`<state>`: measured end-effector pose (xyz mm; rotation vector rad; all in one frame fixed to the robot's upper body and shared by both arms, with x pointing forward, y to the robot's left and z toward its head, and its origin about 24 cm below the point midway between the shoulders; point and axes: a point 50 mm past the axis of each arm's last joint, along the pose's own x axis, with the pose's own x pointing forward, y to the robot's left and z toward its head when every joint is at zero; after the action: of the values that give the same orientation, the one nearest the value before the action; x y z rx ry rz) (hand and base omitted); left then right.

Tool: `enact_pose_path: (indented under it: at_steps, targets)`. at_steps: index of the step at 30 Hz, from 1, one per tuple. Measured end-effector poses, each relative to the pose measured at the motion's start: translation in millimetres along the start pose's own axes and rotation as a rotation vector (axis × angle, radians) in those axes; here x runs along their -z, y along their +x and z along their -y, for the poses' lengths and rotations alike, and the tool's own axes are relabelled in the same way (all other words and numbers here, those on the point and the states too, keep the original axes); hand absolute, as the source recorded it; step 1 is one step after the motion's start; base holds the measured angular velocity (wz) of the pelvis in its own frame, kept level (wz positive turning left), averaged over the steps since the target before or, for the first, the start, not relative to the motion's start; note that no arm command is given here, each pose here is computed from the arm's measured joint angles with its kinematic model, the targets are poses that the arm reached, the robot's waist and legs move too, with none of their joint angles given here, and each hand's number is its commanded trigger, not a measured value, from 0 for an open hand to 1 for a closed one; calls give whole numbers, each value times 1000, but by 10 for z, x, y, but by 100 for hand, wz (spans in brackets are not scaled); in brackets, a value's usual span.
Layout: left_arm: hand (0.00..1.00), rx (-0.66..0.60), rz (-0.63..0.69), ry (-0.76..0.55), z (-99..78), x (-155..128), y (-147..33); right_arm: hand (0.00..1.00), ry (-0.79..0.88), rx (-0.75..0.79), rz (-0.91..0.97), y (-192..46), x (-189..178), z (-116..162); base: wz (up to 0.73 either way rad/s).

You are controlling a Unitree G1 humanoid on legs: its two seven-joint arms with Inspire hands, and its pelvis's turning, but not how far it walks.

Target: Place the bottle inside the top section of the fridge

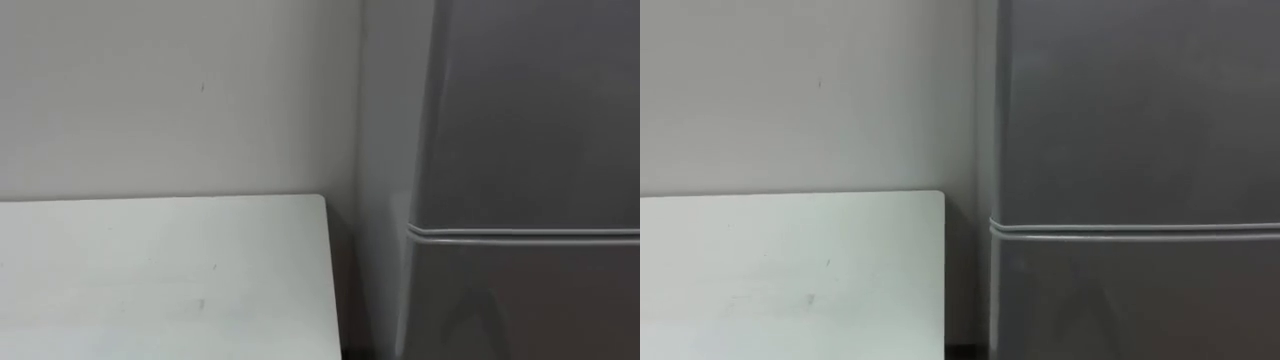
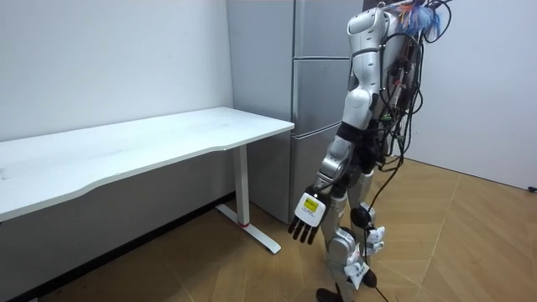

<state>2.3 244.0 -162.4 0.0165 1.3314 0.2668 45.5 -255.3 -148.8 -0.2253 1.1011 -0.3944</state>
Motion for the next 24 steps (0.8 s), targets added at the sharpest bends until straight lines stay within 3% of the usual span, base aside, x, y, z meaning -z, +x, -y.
enact_pose_path:
  at_steps: [7,24]
  targets:
    - [0,-3,39,23,31,-90,16,0,-6,-117,-16,-10,21,-159,4]
    - [0,-21,71,39,47,-120,16,0,-9,-184,-45,49,-22,-208,0]
